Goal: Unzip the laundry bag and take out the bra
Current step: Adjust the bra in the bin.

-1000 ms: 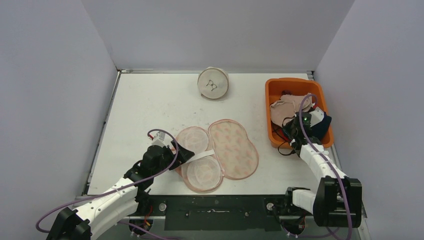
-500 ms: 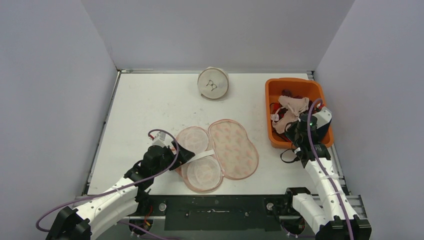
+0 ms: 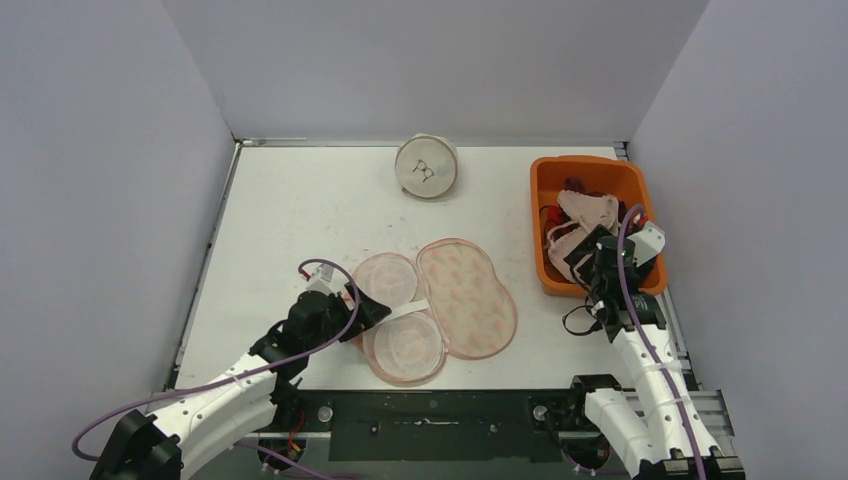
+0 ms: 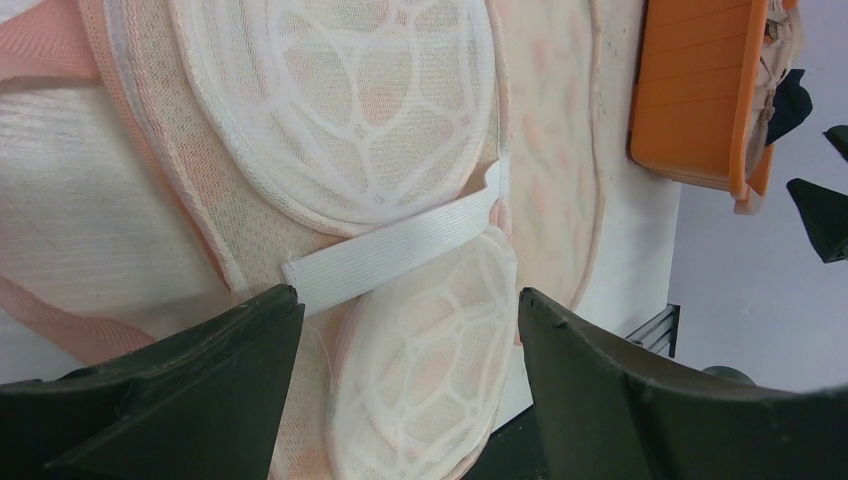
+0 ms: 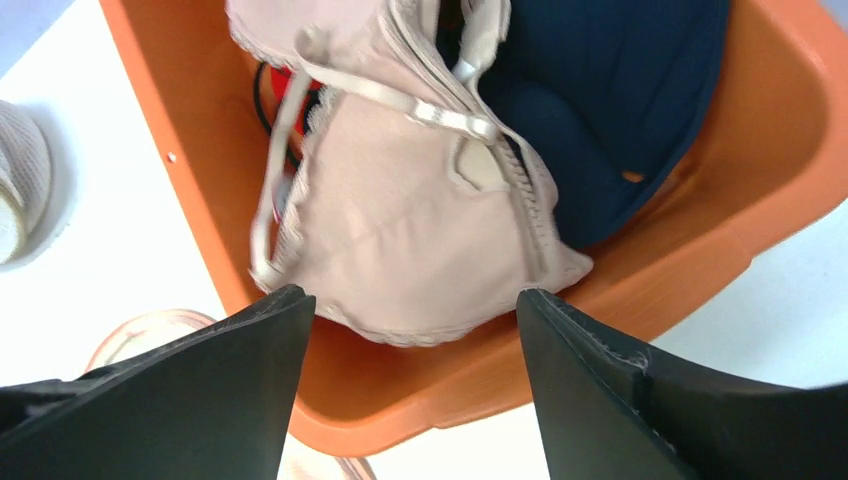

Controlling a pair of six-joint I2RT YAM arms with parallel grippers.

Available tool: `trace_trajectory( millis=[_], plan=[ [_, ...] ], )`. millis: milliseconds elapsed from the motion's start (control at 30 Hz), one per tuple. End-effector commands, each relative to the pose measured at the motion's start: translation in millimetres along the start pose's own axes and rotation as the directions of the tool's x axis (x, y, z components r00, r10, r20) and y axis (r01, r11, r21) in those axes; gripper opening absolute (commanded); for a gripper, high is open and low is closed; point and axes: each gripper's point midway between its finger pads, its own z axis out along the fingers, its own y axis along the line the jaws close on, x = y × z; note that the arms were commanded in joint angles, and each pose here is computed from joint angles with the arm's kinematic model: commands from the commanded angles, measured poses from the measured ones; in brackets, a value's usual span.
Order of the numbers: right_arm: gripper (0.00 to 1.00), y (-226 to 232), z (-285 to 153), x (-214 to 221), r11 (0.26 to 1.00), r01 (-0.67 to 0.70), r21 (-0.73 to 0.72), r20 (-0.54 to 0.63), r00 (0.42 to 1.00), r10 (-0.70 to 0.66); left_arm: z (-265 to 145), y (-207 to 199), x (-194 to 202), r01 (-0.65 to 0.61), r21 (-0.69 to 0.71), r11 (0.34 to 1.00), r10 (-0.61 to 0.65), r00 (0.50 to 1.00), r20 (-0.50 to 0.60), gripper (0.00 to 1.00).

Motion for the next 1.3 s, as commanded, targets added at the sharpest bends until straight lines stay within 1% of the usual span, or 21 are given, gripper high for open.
trace_trajectory(
  millis=[0, 100, 167, 267, 367, 500, 667, 833, 933, 1100, 1133, 1267],
  plan=[
    [0.78, 28.2, -15.1, -63.3, 0.999, -0.011, -0.035, 0.143, 0.990, 0.016, -1.7, -28.6, -14.1, -0.015, 0.071, 0.997, 0.013, 0.999, 0.032, 0.77],
    [0.82, 44.7, -11.8, -88.9, 0.998, -0.034, -0.055, 0.192, 0.980, 0.044, -1.5, -31.3, -15.5, -0.017, 0.073, 0.997, 0.014, 0.999, 0.034, 0.77],
    [0.83, 55.3, -2.9, -102.1, 0.995, -0.061, -0.074, 0.213, 0.974, 0.076, -1.2, -31.8, -15.8, -0.020, 0.070, 0.997, 0.018, 0.999, 0.033, 0.77],
    [0.84, 66.5, 21.7, -117.8, 0.993, -0.090, -0.082, 0.234, 0.966, 0.107, -1.5, -33.2, -16.3, -0.025, 0.071, 0.997, 0.023, 0.999, 0.033, 0.77],
    [0.82, 72.2, 51.6, -123.7, 0.993, -0.099, -0.069, 0.219, 0.969, 0.112, -2.8, -35.5, -17.9, -0.030, 0.076, 0.997, 0.027, 0.999, 0.038, 0.77],
    [0.82, 59.2, 87.2, -123.6, 0.995, -0.101, 0.012, 0.191, 0.977, 0.097, -4.5, -37.5, -19.0, -0.037, 0.080, 0.996, 0.034, 0.999, 0.040, 0.77],
    [0.85, 35.7, 114.2, -119.8, 0.990, -0.103, 0.095, 0.176, 0.981, 0.085, -3.8, -36.0, -17.4, -0.040, 0.082, 0.996, 0.037, 0.999, 0.037, 0.77],
    [0.86, 26.2, 137.2, -107.6, 0.990, -0.093, 0.105, 0.132, 0.988, 0.079, -1.0, -31.7, -15.4, -0.047, 0.072, 0.996, 0.045, 0.998, 0.033, 0.77],
    [0.85, 26.0, 151.9, -96.4, 0.993, -0.090, 0.076, 0.098, 0.992, 0.082, -0.1, -30.9, -14.4, -0.044, 0.075, 0.996, 0.041, 0.999, 0.031, 0.77],
    [0.77, 46.8, 168.6, -85.8, 0.993, -0.099, -0.058, 0.057, 0.993, 0.102, -1.5, -32.3, -15.5, -0.054, 0.080, 0.995, 0.051, 0.998, 0.035, 0.77],
    [0.74, 49.3, 169.5, -86.8, 0.992, -0.106, -0.070, 0.061, 0.992, 0.111, -1.8, -32.6, -15.4, -0.059, 0.081, 0.995, 0.056, 0.998, 0.036, 0.77],
    [0.56, 47.8, 165.6, -98.6, 0.993, -0.093, -0.073, 0.125, 0.987, 0.102, -1.5, -30.2, -14.2, -0.059, 0.075, 0.995, 0.056, 0.998, 0.033, 0.77]
  ],
)
